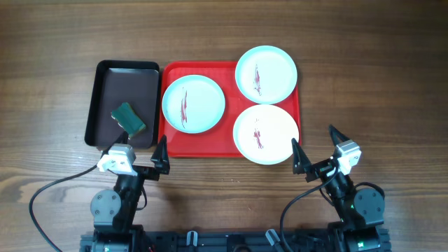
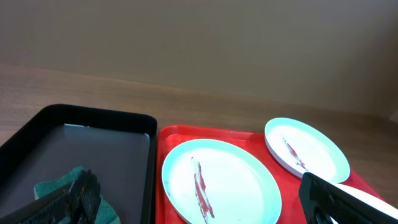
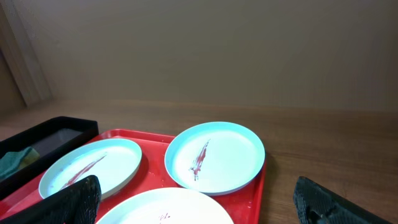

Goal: Clean dirty plates on tray and stack at the side

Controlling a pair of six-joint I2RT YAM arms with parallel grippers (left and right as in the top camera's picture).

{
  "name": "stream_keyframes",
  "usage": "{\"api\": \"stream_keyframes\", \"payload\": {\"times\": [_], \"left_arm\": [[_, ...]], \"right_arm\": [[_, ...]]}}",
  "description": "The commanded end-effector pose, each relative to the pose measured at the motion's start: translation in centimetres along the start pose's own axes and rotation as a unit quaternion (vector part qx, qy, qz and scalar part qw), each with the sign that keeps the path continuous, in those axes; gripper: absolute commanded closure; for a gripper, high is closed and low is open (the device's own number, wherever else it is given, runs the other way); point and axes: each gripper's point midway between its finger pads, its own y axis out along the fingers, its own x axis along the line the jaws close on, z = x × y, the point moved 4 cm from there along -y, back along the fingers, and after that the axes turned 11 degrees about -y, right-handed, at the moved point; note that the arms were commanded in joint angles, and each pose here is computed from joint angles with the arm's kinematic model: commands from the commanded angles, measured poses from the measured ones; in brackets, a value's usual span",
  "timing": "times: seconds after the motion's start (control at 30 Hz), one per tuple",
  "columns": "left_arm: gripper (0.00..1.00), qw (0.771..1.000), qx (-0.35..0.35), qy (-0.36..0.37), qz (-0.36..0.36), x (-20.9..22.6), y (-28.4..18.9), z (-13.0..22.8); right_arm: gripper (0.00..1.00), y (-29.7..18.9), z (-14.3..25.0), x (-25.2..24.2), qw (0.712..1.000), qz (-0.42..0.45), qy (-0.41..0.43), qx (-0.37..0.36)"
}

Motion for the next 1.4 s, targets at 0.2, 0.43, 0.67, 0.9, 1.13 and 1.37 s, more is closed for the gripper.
{"api": "stream_keyframes", "payload": {"times": [0.2, 0.43, 0.67, 0.9, 1.13, 1.37], "left_arm": [[0.00, 1.000, -0.011, -0.001, 0.003, -0.1, 0.0, -0.3], [0.00, 1.000, -0.008, -0.003, 0.015, -0.5, 0.0, -0.3], [0.00, 0.999, 0.049, -0.012, 0.019, -1.8, -0.7, -1.3], [0.00, 0.993, 0.110, -0.025, 0.024, -4.1, -0.8, -4.5], [0.00, 0.981, 0.190, -0.046, -0.013, -5.4, 0.2, -7.6], [0.00, 0.949, 0.292, -0.087, -0.087, -5.4, 1.8, -9.5]], "right_arm": [[0.00, -0.1, -1.3, 0.4, 0.999, -0.018, 0.022, -0.032], [0.00, -0.2, -1.4, 1.5, 0.997, -0.058, 0.021, -0.036], [0.01, -0.9, -5.1, 2.1, 0.994, -0.086, 0.008, -0.073], [0.00, -0.6, -6.9, 2.8, 0.991, -0.126, 0.019, -0.037], [0.00, 1.0, -9.7, 2.4, 0.989, -0.140, 0.042, 0.029], [0.00, 4.0, -12.9, 1.8, 0.975, -0.163, 0.057, 0.141]]}}
